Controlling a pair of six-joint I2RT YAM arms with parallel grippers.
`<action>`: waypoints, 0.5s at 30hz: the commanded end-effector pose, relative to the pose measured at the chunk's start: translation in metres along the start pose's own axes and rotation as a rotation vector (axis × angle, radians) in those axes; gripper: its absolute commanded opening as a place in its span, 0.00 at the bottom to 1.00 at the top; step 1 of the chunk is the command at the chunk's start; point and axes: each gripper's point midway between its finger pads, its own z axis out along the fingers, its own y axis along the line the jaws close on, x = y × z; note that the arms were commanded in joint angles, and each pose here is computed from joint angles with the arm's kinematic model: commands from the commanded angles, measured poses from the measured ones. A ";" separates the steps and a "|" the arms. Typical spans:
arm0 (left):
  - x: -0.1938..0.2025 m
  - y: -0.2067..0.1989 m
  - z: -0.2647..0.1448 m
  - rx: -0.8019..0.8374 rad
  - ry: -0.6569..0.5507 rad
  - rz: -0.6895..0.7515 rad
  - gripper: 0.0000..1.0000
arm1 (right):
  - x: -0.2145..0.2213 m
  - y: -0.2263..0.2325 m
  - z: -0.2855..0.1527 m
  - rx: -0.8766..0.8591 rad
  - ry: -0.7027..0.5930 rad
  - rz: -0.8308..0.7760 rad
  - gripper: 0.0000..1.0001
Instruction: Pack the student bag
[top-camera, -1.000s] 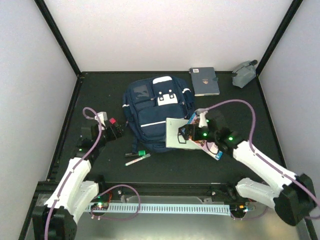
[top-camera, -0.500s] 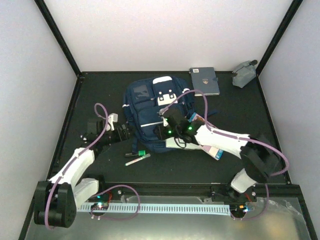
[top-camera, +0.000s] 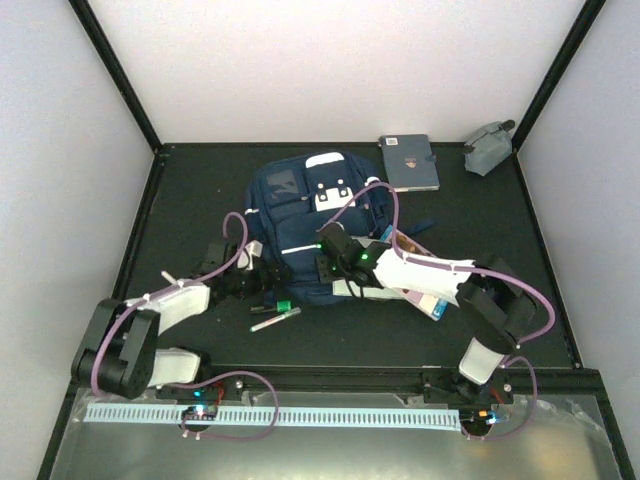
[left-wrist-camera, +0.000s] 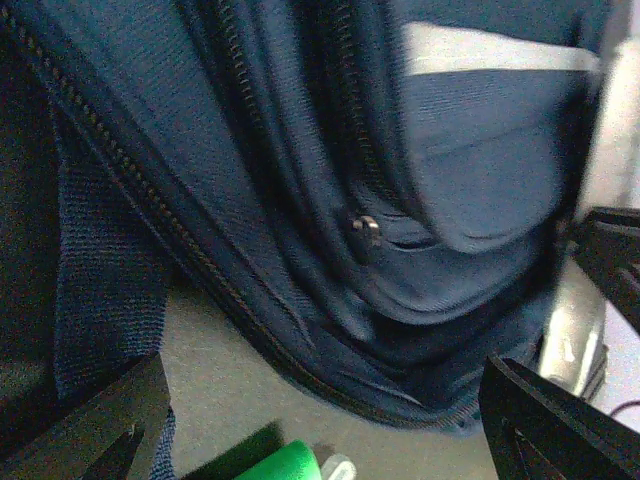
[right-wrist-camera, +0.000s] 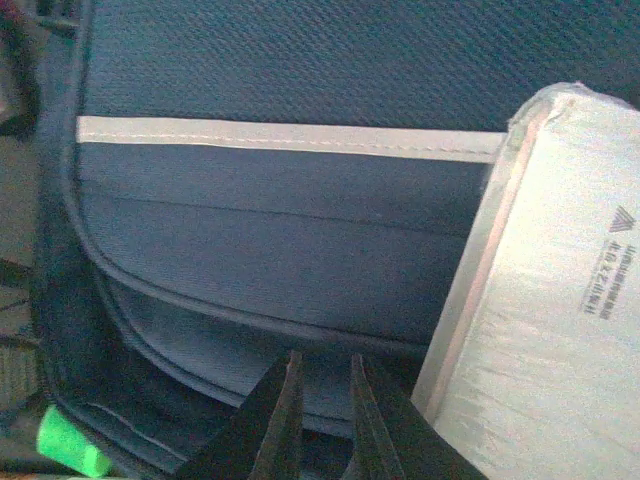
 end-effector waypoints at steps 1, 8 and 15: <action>-0.011 0.006 0.013 -0.073 -0.018 -0.062 0.86 | 0.006 -0.034 -0.012 0.156 -0.032 0.031 0.18; -0.024 0.027 0.023 -0.168 -0.058 -0.123 0.60 | 0.024 -0.070 -0.031 0.255 -0.035 0.048 0.18; -0.046 0.017 0.028 -0.150 -0.097 -0.114 0.32 | 0.044 -0.113 -0.052 0.318 -0.046 0.104 0.20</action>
